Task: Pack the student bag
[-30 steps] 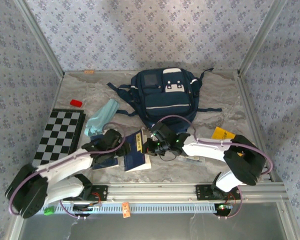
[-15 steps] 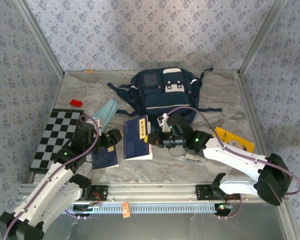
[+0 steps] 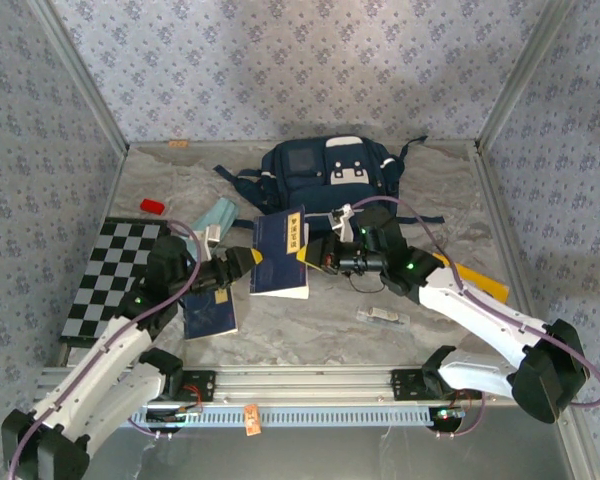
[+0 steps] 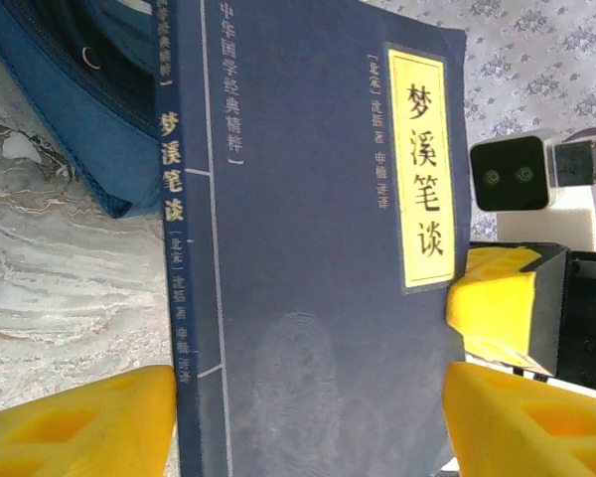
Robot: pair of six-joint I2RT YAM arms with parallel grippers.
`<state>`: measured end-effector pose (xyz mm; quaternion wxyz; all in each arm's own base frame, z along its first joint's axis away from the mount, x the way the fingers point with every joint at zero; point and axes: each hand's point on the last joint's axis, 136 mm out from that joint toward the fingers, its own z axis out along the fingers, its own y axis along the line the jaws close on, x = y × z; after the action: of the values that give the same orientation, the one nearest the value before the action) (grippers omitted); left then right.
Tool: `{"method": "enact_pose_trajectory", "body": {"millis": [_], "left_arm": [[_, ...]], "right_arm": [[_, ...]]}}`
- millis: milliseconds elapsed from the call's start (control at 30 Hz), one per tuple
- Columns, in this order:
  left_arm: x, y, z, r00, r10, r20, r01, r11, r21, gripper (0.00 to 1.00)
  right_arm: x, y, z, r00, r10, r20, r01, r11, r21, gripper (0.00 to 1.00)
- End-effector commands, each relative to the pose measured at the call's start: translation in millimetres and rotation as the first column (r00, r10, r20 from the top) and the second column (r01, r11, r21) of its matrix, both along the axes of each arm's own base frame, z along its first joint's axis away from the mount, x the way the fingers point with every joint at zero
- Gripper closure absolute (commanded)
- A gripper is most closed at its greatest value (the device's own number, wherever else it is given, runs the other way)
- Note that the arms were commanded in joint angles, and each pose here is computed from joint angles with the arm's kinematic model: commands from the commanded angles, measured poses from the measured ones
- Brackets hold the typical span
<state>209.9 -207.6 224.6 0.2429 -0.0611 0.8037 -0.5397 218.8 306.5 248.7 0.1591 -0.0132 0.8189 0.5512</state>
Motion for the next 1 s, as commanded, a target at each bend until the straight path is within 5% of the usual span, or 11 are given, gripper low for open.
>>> {"method": "enact_pose_trajectory", "body": {"millis": [0, 333, 800, 967], "left_arm": [[-3, -10, 18, 0.998, -0.055, 0.04, 0.058, 0.996, -0.063, 0.34], [2, -14, 9, 0.998, -0.054, -0.015, 0.053, 0.998, -0.04, 0.33], [-2, -19, 55, 0.993, -0.05, 0.104, 0.067, 0.983, -0.17, 0.82], [4, -19, 63, 0.993, -0.031, 0.111, 0.05, 0.984, -0.173, 0.96]], "right_arm": [[1, 7, 29, 0.998, 0.038, 0.049, -0.042, 0.996, 0.082, 1.0], [5, -2, 48, 0.997, 0.01, 0.083, -0.022, 0.99, 0.141, 1.0], [18, -16, -3, 1.0, -0.019, 0.001, 0.019, 0.998, 0.058, 1.0], [16, -21, -5, 1.0, -0.012, 0.001, 0.012, 0.998, 0.054, 0.8]]}}
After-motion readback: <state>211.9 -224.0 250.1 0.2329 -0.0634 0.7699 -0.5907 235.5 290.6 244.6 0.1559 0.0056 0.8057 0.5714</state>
